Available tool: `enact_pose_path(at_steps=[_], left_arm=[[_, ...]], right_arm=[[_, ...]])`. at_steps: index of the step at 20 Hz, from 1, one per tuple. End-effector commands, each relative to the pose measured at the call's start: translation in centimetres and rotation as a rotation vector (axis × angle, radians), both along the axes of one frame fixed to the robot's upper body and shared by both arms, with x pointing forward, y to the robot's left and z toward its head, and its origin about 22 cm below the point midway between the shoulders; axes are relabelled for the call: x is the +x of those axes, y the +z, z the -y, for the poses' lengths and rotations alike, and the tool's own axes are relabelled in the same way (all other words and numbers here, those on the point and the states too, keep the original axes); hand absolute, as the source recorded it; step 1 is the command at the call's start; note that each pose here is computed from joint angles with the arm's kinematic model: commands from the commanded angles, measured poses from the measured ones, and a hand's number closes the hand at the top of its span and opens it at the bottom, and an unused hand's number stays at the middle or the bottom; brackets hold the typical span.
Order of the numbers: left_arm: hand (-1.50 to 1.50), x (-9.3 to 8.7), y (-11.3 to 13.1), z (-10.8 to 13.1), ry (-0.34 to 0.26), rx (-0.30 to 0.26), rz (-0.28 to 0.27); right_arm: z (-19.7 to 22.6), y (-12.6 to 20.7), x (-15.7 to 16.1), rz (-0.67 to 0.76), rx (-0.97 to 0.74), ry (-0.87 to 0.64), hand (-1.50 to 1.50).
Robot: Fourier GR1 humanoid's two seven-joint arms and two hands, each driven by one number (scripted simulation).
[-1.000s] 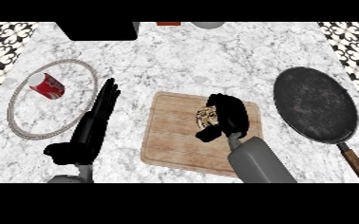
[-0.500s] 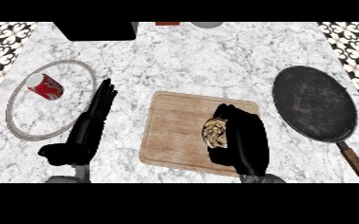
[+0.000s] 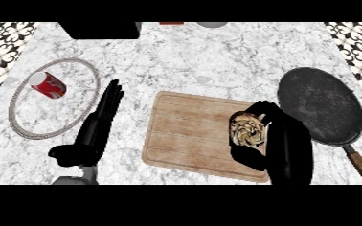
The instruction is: Pick the cupcake from the cutting board and place it in the pan
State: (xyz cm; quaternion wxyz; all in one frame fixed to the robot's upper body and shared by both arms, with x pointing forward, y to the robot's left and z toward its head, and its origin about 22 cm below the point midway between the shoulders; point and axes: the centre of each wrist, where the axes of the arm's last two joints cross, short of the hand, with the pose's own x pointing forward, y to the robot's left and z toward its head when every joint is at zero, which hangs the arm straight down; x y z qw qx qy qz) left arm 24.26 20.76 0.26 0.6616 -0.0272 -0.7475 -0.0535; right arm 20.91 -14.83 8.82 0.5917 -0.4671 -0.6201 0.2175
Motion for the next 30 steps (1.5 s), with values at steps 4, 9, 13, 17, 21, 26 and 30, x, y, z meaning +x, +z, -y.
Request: enact_pose_path(at_steps=[4, 9, 13, 17, 21, 26, 30], left_arm=[[0.0, -0.1, 2.2, 1.7, 0.006, -0.007, 0.013], [0.0, 1.3, -0.6, 0.8, 0.006, -0.003, 0.0], [0.0, -0.3, 0.4, 0.4, 0.005, 0.003, 0.021], [0.0, 0.4, 0.6, -0.2, -0.019, 0.013, 0.0], [0.0, 2.0, 2.4, 0.9, -0.019, -0.017, -0.008], [0.0, 0.2, -0.7, 1.0, -0.028, 0.016, 0.017], [0.0, -0.1, 0.1, 1.7, -0.045, 0.001, 0.016]], right_arm=[[6.9, -0.6, 2.6, 0.074, 0.114, -0.144, 1.5], [12.9, -3.3, 3.8, 0.157, 0.006, -0.198, 1.5], [16.6, -5.2, 5.9, 0.211, -0.118, -0.297, 1.5], [19.7, -6.5, 7.1, 0.314, -0.041, -0.349, 1.5], [22.8, -6.5, 10.1, 0.306, -0.031, -0.339, 1.5], [27.1, -5.8, 12.5, 0.315, 0.012, -0.361, 1.5], [27.0, -10.0, 10.8, -0.15, 0.019, -0.333, -1.5]])
